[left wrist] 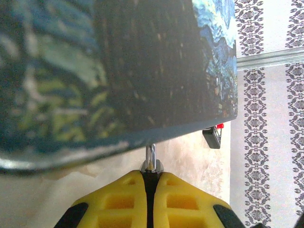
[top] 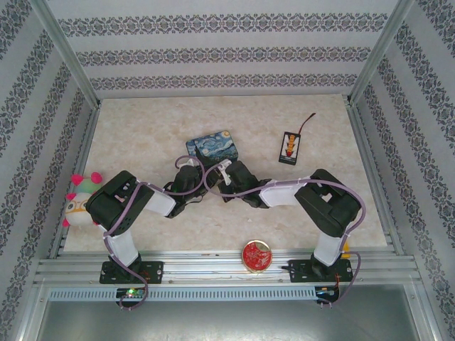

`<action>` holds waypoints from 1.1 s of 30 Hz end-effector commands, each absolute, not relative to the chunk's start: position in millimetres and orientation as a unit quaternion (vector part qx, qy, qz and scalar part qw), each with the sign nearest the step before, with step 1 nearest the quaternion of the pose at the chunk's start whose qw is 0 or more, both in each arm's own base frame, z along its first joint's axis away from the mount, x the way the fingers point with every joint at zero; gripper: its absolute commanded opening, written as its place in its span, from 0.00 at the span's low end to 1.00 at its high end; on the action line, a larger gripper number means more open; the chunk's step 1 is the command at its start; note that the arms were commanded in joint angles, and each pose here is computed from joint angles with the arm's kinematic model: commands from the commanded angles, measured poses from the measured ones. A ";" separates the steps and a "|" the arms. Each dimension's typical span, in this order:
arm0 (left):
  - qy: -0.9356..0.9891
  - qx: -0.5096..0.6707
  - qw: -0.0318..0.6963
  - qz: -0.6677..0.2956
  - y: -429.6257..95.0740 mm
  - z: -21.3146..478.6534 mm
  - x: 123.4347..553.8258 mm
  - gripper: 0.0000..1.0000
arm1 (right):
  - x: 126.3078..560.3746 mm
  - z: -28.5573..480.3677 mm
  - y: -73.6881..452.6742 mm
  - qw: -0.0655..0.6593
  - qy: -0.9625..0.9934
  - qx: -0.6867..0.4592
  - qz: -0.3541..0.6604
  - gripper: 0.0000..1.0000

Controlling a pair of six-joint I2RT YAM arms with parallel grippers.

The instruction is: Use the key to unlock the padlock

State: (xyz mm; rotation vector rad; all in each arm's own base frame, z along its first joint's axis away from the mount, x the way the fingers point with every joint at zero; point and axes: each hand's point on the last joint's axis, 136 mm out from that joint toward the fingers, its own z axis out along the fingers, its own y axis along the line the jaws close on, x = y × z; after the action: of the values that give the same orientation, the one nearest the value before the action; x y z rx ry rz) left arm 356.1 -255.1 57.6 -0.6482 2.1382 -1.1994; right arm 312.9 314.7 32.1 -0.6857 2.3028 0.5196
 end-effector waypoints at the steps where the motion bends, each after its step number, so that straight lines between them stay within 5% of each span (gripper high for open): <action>1: 0.826 -0.208 0.244 -0.463 -267.0 42.6 328.2 0.00 | 328.8 71.4 326.8 0.368 0.857 -0.240 0.269 0.00; 17: 0.829 -0.205 0.244 -0.460 -261.6 37.7 320.3 0.10 | 331.8 86.7 322.1 0.282 0.846 -0.174 0.418 0.00; 22: 0.816 -0.211 0.258 -0.473 -263.5 45.6 331.6 0.33 | 333.0 85.9 323.8 0.270 0.840 -0.167 0.441 0.00; 29: 0.805 -0.222 0.282 -0.473 -257.0 55.3 346.0 0.48 | 332.4 81.0 321.3 0.266 0.843 -0.164 0.437 0.00; 33: 0.800 -0.226 0.299 -0.469 -252.5 62.2 351.8 0.70 | 332.4 80.0 321.7 0.265 0.844 -0.163 0.437 0.00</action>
State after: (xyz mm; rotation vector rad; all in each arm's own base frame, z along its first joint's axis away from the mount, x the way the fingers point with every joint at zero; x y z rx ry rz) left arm 350.3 -253.2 60.5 -0.6223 2.1242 -1.2573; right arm 320.3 314.4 62.4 -0.4334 2.3667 1.1429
